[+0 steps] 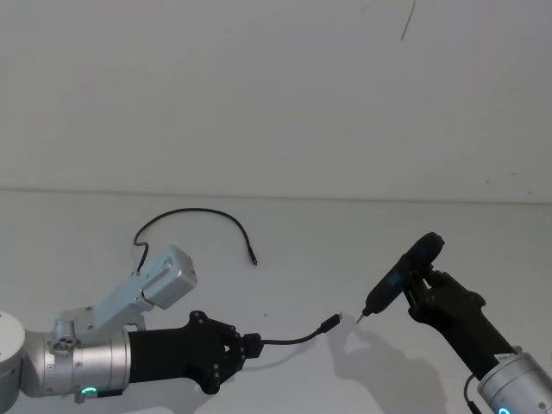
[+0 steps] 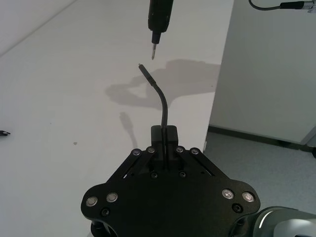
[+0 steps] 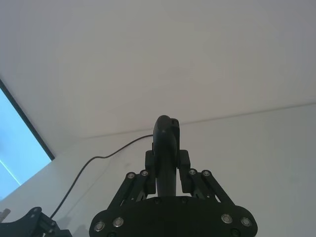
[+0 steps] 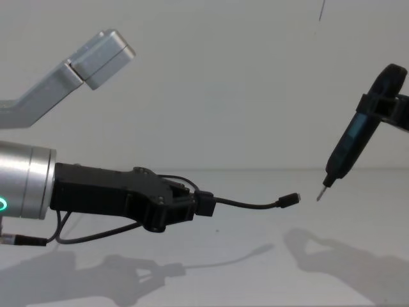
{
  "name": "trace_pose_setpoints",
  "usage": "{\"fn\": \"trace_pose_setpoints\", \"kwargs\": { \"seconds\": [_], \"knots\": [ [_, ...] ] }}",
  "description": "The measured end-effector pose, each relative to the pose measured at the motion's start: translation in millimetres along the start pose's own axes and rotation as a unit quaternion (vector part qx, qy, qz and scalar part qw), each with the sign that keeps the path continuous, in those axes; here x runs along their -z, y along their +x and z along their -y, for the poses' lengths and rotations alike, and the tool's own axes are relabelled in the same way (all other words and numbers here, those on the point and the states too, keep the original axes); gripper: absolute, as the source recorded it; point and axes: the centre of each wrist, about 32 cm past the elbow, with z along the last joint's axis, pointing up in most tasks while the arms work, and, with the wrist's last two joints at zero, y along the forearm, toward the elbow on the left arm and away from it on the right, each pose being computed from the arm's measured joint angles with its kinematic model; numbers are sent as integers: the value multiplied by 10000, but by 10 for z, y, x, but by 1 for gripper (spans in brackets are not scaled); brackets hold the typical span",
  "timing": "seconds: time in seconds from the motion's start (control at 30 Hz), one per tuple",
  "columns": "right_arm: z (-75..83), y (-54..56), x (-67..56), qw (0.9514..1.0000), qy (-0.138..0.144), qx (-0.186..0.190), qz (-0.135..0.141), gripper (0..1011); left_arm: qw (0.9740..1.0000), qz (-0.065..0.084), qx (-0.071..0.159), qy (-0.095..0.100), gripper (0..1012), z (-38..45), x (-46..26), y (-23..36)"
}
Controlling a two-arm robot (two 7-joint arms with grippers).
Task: Pick up the data cable with the one hand.
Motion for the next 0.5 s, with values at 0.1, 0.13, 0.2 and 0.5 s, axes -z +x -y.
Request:
{"fn": "trace_pose_setpoints", "kwargs": {
  "seconds": [0.1,0.13,0.2,0.5],
  "knots": [
    [-8,4,5,10000,10,-19,-11,269,10000,1,0,1,51,-1,0,0],
    [-14,8,10,10000,15,-29,-16,269,10000,2,0,0,51,-1,-1,0],
    [-20,12,16,10000,14,-36,-20,269,10000,2,1,0,50,-1,-1,0],
    [-63,37,58,10000,-2,-80,-25,269,10000,3,1,1,51,-1,-1,0]
  ]
}}
